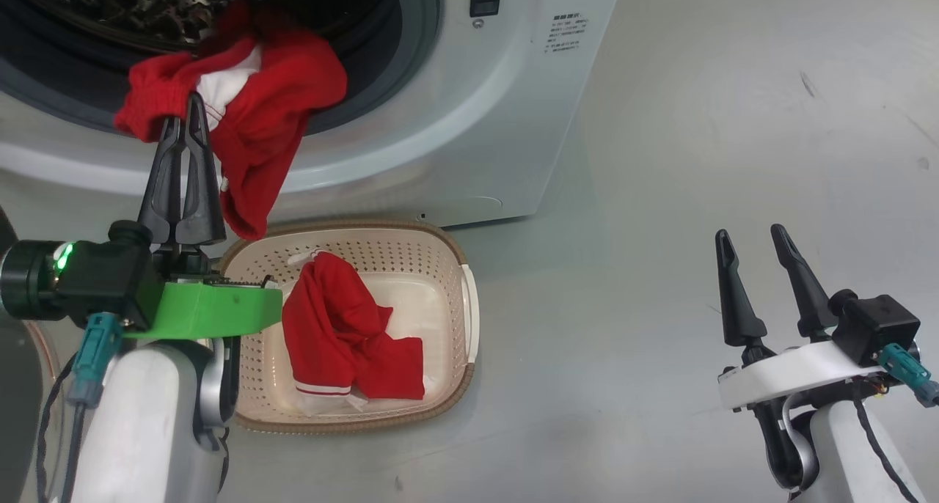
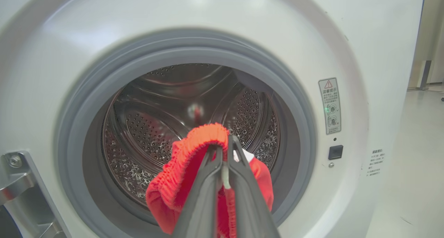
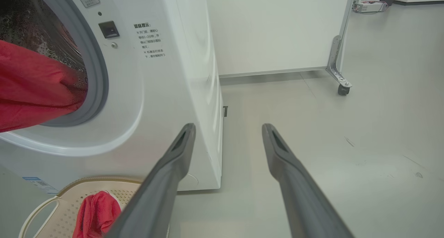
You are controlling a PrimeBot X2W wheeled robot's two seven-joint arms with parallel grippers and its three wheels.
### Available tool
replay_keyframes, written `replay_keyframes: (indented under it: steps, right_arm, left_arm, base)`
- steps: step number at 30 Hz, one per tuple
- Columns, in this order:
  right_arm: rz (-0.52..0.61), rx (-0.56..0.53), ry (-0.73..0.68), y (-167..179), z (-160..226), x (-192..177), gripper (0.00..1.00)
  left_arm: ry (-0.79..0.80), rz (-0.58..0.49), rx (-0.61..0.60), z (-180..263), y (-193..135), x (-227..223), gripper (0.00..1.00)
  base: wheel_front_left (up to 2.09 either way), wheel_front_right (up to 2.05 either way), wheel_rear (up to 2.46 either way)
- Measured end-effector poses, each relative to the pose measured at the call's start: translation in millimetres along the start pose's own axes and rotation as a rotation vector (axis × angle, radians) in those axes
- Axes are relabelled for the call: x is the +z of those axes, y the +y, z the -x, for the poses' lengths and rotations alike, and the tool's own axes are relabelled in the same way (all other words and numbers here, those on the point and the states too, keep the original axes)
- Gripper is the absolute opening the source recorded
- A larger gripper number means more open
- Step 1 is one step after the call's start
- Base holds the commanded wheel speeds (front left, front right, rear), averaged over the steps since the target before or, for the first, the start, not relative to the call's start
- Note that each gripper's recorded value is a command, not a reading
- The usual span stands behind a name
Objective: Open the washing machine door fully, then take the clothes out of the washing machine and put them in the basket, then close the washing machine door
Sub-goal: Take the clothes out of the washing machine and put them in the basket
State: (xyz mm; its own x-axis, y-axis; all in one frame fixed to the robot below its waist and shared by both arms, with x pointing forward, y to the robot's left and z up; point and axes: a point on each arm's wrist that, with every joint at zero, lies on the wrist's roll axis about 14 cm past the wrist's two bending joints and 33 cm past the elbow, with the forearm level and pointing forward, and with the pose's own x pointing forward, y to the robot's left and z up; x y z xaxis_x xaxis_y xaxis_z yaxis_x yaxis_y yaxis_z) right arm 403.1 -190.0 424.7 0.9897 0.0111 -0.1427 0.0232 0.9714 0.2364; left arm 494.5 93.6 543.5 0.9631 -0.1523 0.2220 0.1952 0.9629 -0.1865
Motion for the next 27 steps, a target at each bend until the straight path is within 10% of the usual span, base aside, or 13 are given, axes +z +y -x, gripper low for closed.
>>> replay_keyframes:
  steps: [27]
  right_arm:
    - [-0.004, 0.063, -0.017, 24, 18, 6, 1.0]
  left_arm:
    - [0.482, 0.091, 0.02, 95, -13, -97, 0.0]
  base:
    - [0.0, 0.0, 0.0]
